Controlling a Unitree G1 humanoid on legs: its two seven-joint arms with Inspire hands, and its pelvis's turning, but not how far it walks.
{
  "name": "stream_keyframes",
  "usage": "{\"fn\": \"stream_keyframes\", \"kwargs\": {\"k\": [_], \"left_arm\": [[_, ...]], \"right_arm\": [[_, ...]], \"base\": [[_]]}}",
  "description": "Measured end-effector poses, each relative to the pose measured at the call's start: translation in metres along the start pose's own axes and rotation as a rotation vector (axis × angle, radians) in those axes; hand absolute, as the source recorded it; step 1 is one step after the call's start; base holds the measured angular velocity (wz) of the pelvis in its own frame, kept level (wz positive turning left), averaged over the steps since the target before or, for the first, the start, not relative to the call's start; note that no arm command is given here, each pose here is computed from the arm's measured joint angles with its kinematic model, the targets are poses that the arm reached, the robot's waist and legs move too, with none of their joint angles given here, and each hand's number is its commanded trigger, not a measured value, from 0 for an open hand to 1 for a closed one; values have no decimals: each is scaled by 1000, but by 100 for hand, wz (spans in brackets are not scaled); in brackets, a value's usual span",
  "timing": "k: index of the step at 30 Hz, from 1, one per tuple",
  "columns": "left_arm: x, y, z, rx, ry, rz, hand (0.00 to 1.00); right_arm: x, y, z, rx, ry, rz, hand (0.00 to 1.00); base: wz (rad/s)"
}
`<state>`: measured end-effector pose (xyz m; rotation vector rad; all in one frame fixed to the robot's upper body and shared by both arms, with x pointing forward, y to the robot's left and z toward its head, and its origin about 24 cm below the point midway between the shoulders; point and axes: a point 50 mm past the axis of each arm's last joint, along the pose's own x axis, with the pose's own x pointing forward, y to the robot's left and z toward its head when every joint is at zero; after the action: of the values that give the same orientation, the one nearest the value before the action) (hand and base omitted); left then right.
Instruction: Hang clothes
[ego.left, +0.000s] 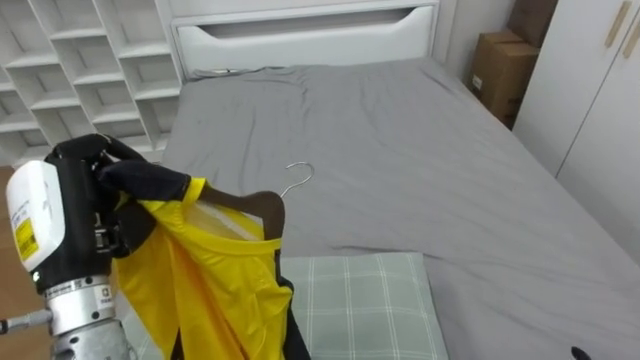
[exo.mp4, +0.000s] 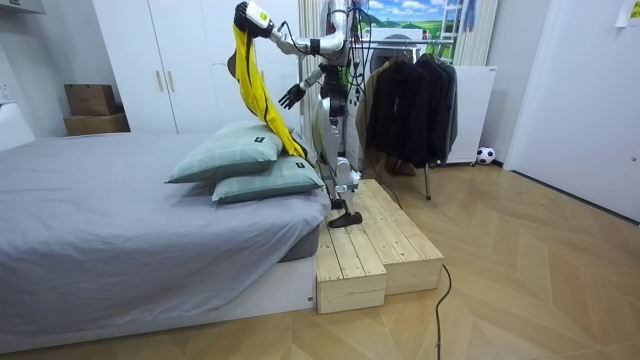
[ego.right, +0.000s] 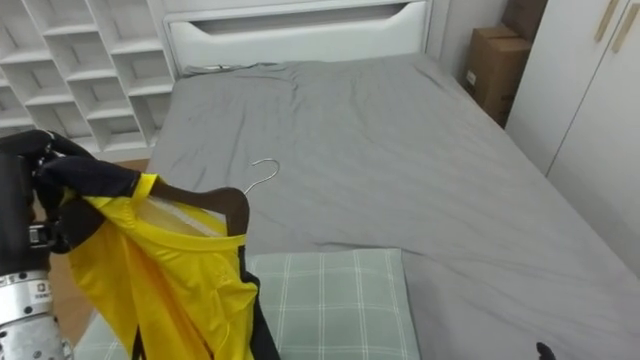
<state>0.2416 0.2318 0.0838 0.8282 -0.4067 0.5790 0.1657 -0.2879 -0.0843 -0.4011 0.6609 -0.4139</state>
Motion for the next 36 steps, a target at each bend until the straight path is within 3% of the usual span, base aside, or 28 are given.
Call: {"fn": "stream_keyframes", "kwargs": {"k": [8,15,20,36], "left_arm": [[-1,-1,3,53,-40,-3,100],[0,0,7,45,-56,3,100],[-1,-1,7,44,-56,-1,100],[-6,-11,14,14,-59,-39,100]], "right_arm": [[-3,-19,73,-212,-359,-181,0],[-17,-20,111,-227,-537,-237,0],[-28,-12,134,-221,-647,-195,0],[-33,15,154,-177,-690,113,0]], "base": [[-4],[0],[-1],[-1]]}}
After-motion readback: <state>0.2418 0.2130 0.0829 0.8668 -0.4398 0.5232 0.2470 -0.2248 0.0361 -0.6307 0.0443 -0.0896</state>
